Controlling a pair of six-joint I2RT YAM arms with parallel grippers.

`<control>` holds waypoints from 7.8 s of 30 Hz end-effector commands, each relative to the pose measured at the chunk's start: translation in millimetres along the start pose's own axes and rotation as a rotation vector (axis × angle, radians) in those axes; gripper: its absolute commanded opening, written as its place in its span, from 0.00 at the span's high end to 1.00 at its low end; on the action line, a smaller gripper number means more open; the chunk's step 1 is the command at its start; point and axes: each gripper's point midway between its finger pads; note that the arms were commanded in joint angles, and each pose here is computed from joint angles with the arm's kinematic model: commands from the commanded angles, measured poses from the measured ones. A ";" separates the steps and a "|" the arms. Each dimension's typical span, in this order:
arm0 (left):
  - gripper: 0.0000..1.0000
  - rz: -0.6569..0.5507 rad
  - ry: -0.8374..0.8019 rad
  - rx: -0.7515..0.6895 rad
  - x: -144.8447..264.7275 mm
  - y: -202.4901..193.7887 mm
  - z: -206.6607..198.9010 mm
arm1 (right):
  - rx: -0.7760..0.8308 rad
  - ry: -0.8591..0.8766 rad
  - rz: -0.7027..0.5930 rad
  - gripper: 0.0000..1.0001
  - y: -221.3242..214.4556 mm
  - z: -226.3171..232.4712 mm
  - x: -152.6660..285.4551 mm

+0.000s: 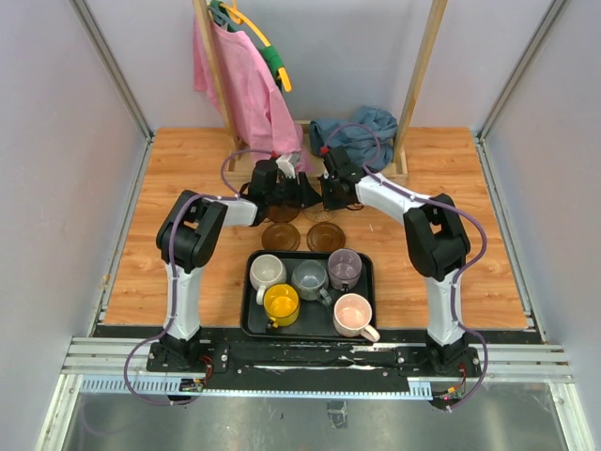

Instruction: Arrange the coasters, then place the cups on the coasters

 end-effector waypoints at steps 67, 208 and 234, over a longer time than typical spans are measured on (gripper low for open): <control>0.46 0.103 0.266 0.080 18.4 -19.4 40.5 | -0.083 -0.156 0.124 0.99 -33.4 -78.4 -5.0; 0.47 0.080 0.749 0.308 164.9 -46.1 163.2 | -0.208 -0.004 -0.234 0.97 46.1 -139.6 109.2; 0.50 -0.088 0.479 0.204 158.7 20.6 81.9 | -0.207 0.016 -0.244 0.97 39.8 -131.2 116.0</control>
Point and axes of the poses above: each gripper's point midway between its finger pads, its own x axis back along the fingers, its own z axis along the line the jaws close on, y = z × x, and after that the axes turned 11 degrees about -x, right-handed
